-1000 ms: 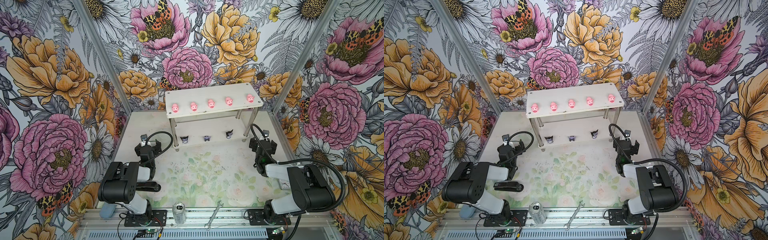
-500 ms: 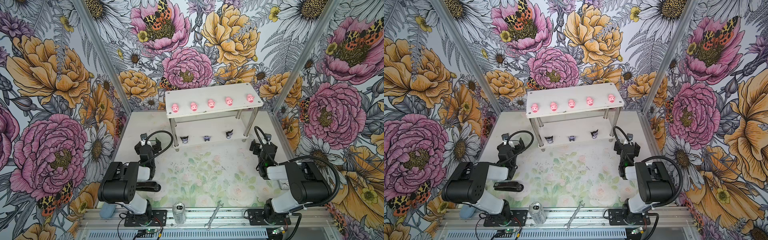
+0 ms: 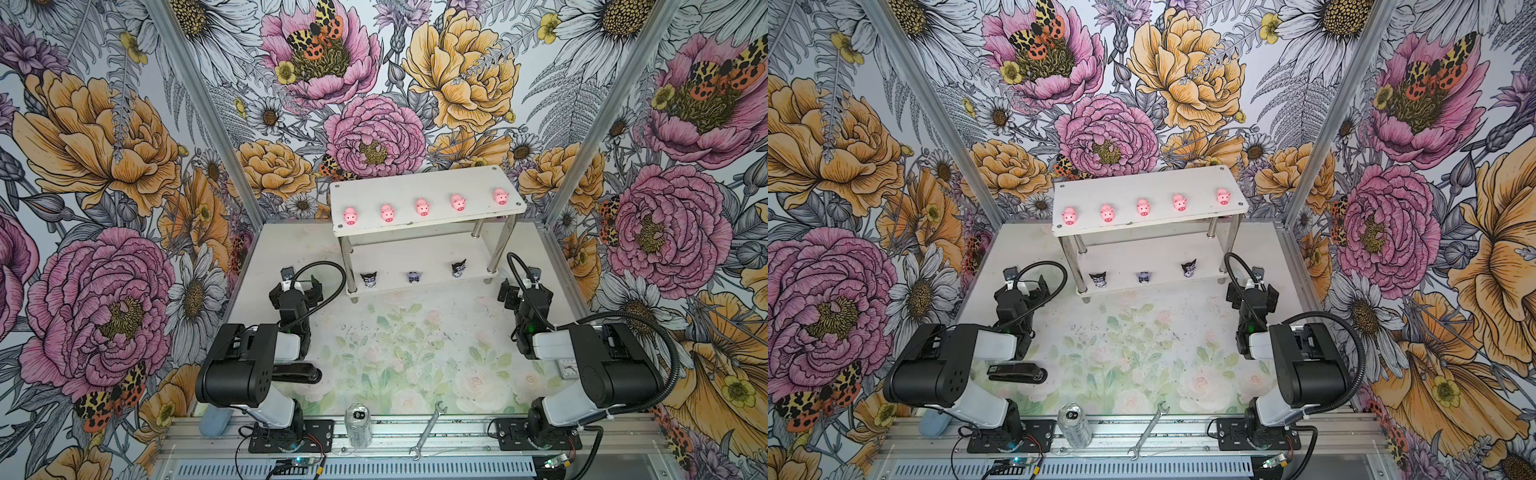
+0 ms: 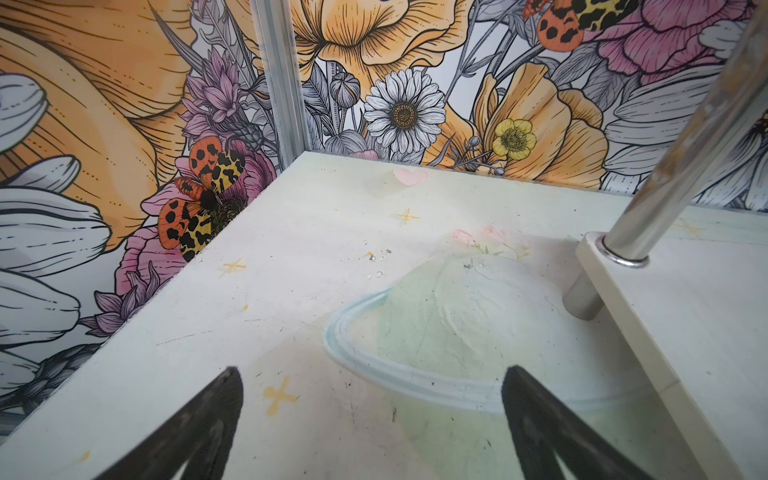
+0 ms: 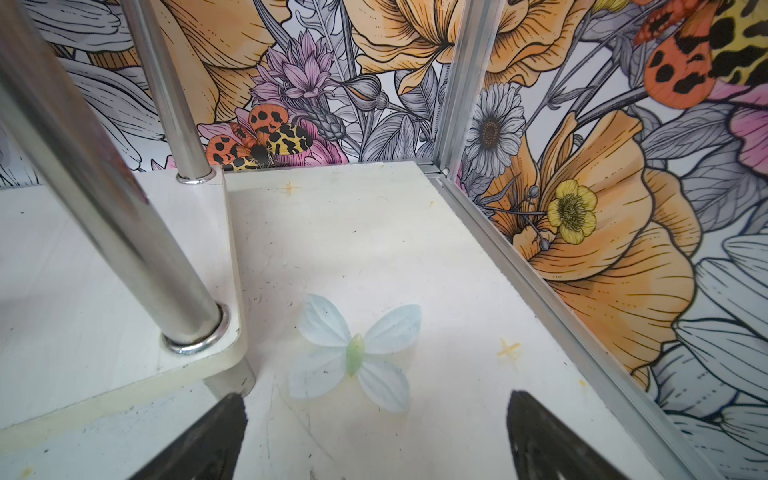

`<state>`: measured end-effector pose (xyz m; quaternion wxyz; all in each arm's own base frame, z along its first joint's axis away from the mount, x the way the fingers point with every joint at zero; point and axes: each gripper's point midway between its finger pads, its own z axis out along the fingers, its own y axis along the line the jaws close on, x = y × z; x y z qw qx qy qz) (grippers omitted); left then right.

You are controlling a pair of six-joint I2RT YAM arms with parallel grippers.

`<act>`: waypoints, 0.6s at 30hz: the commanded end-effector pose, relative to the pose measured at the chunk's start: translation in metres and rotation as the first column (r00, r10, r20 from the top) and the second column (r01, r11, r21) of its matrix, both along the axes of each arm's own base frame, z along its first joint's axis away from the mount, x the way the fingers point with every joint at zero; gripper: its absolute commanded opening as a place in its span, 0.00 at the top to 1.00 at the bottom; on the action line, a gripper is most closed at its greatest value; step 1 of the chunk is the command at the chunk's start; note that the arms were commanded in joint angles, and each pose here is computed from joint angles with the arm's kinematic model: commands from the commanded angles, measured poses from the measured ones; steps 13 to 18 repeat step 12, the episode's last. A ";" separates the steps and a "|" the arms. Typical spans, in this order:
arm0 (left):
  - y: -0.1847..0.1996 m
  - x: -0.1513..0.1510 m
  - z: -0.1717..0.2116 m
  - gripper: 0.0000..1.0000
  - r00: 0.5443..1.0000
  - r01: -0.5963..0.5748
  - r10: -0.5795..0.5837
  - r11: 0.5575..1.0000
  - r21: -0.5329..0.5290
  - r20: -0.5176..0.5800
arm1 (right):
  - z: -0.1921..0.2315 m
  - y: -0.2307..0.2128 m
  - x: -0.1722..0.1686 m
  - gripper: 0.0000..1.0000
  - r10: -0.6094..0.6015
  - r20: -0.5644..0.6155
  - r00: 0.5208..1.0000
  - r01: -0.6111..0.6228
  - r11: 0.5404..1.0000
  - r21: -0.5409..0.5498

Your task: Place and organize the plastic toys onto the shelf

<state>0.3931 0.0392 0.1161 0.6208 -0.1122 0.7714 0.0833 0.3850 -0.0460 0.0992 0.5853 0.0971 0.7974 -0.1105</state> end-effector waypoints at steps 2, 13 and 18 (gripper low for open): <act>-0.004 0.007 0.016 0.01 0.998 0.023 -0.023 1.000 0.007 0.053 | 0.016 0.002 0.008 0.00 -0.002 0.053 0.999 0.002 1.000 0.002; -0.003 0.006 0.016 0.01 0.998 0.022 -0.022 1.000 0.007 0.053 | 0.017 0.002 0.009 0.00 -0.001 0.056 0.998 0.001 1.000 0.000; -0.003 0.006 0.016 0.01 0.998 0.022 -0.022 1.000 0.007 0.053 | 0.017 0.002 0.009 0.00 -0.001 0.056 0.998 0.001 1.000 0.000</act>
